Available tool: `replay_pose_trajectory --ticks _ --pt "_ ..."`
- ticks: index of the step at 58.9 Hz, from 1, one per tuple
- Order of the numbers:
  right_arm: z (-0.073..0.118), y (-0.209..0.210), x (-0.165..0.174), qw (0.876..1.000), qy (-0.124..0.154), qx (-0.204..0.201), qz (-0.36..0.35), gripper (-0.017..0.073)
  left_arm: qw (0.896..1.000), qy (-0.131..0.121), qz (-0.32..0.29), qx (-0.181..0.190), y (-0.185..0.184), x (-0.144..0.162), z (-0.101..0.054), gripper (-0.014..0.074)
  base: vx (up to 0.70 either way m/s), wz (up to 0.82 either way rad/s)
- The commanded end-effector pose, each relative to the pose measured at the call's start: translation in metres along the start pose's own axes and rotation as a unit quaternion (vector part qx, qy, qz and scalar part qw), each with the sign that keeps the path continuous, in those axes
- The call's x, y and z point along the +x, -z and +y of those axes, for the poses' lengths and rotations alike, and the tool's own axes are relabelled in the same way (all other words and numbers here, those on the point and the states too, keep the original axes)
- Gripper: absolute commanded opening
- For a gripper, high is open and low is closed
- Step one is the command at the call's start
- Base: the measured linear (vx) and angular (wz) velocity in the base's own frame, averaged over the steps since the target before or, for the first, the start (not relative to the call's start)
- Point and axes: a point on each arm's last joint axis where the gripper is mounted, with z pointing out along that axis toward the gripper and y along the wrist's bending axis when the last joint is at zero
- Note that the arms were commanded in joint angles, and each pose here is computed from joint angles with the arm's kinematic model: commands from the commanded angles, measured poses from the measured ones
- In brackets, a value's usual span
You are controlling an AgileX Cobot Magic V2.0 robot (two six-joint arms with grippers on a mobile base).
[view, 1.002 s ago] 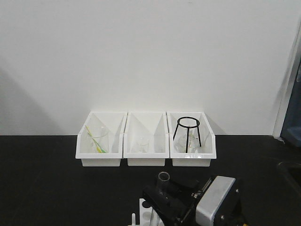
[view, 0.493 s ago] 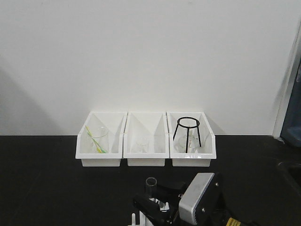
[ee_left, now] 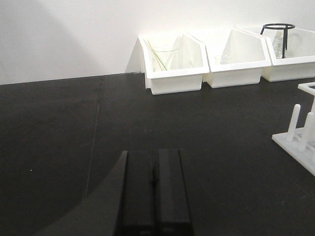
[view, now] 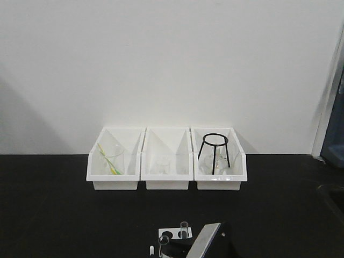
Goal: Flip and reinsert test tube from rack
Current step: 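Lower the test tube into a rack hole and open the right gripper, then withdraw the right gripper up and away from the rack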
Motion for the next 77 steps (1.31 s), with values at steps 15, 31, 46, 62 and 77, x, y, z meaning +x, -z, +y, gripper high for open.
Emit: replay_pose_trajectory --ticks 15,31,46,62,77 --pt "-0.003 -0.003 -0.018 0.997 0.005 -0.003 -0.081 0.0031 0.999 0.007 -0.043 0.006 0.001 -0.009 -0.001 -0.0006 0.0 0.0" --pt "-0.004 -0.003 -0.019 0.996 0.003 0.002 -0.084 0.0263 0.999 0.007 -0.043 0.006 0.001 -0.009 -0.001 -0.0006 0.0 0.0" --pt "-0.01 0.011 -0.05 0.991 0.001 0.046 -0.122 0.0505 0.999 0.007 -0.043 0.006 0.001 -0.009 -0.001 -0.0006 0.0 0.0" --pt "-0.01 0.059 -0.106 0.988 0.009 0.123 -0.09 0.038 0.999 0.007 -0.043 0.006 0.001 -0.009 -0.001 -0.0006 0.0 0.0" --pt "0.004 0.132 -0.14 0.978 -0.042 0.202 -0.041 -0.0016 0.999 0.007 -0.043 0.006 0.001 -0.009 -0.001 -0.0006 0.0 0.0"
